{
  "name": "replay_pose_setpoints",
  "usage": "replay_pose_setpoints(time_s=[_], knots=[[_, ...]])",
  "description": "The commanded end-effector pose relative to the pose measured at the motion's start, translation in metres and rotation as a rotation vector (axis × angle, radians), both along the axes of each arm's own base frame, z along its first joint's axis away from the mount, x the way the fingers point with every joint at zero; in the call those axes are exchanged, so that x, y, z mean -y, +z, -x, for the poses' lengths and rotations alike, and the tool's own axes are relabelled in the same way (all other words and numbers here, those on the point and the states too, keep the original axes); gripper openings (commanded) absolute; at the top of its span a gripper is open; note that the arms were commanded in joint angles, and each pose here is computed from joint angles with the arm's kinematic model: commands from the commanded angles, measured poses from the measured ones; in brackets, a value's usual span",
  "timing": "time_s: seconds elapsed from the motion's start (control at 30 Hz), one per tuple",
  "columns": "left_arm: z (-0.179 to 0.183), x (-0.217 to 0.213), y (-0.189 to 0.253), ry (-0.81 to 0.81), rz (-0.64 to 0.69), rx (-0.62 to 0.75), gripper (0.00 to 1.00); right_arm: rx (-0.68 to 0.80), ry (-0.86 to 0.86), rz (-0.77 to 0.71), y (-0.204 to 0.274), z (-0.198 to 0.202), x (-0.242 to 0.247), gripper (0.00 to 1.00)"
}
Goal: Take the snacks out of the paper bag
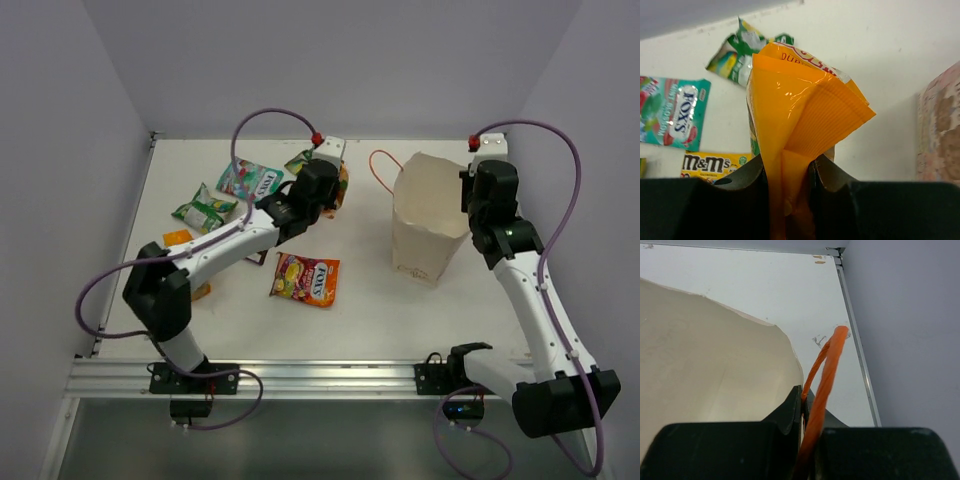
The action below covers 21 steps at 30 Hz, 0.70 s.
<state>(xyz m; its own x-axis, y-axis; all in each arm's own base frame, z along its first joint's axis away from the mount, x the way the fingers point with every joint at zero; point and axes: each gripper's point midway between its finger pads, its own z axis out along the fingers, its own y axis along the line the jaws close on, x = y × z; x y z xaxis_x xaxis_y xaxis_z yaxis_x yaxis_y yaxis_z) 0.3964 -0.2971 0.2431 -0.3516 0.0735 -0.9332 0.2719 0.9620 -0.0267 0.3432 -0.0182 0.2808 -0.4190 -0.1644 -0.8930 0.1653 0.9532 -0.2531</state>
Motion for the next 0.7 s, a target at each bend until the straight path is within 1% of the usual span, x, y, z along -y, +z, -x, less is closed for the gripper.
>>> replay_pose_setpoints(time_s=[0.0,0.03,0.1,0.13,0.17,0.2,0.23,0.27,0.3,0.33,0.37,0.4,0.47,0.53,0.57,0.6,0.63,0.67], knots=[[-0.022,0.028,0.011,-0.004,0.086,0.034,0.00,0.060,-0.019,-0.083,0.017,0.002,-0.001,0.00],[-0.026,0.036,-0.018,-0.007,0.058,-0.022,0.09,0.061,-0.016,-0.088,0.017,0.002,-0.001,0.00],[-0.026,0.042,-0.037,-0.019,0.025,-0.079,0.30,0.064,-0.002,-0.100,0.019,0.000,-0.003,0.00],[-0.027,0.043,-0.047,-0.007,0.023,-0.110,0.59,0.063,0.000,-0.102,0.019,-0.002,-0.004,0.00],[-0.026,0.041,-0.045,0.007,0.021,-0.115,0.76,0.063,0.002,-0.108,0.020,-0.003,-0.004,0.00],[-0.024,0.037,-0.040,0.020,0.023,-0.121,0.86,0.069,0.001,-0.112,0.023,-0.005,-0.003,0.00],[-0.021,0.032,-0.024,0.037,0.052,-0.106,0.97,0.064,-0.001,-0.116,0.022,-0.008,-0.004,0.00],[-0.021,0.028,-0.009,0.056,0.066,-0.085,1.00,0.077,-0.009,-0.125,0.029,-0.011,-0.001,0.00],[-0.018,0.024,0.001,0.056,0.071,-0.077,1.00,0.076,-0.005,-0.130,0.030,-0.014,-0.001,0.00],[-0.013,0.018,0.025,0.053,0.093,-0.050,1.00,0.072,-0.023,-0.159,0.027,-0.020,0.000,0.00],[-0.012,0.016,0.045,0.052,0.114,-0.025,1.00,0.095,-0.042,-0.173,0.036,-0.024,0.005,0.00],[-0.007,0.011,0.053,0.051,0.109,-0.028,1.00,0.103,-0.054,-0.177,0.040,-0.028,0.008,0.00],[0.000,-0.002,0.091,0.053,0.136,0.017,1.00,0.102,-0.092,-0.192,0.039,-0.040,0.018,0.00],[0.006,-0.019,0.105,0.073,0.124,0.024,1.00,0.124,-0.104,-0.209,0.050,-0.049,0.022,0.00],[0.011,-0.033,0.121,0.089,0.138,0.046,1.00,0.132,-0.114,-0.227,0.052,-0.052,0.026,0.00],[0.015,-0.043,0.122,0.098,0.127,0.037,1.00,0.135,-0.110,-0.238,0.053,-0.061,0.024,0.00],[0.016,-0.062,0.133,0.127,0.140,0.048,1.00,0.136,-0.130,-0.248,0.052,-0.064,0.034,0.00],[0.018,-0.073,0.132,0.137,0.137,0.041,1.00,0.140,-0.145,-0.264,0.051,-0.068,0.038,0.00]])
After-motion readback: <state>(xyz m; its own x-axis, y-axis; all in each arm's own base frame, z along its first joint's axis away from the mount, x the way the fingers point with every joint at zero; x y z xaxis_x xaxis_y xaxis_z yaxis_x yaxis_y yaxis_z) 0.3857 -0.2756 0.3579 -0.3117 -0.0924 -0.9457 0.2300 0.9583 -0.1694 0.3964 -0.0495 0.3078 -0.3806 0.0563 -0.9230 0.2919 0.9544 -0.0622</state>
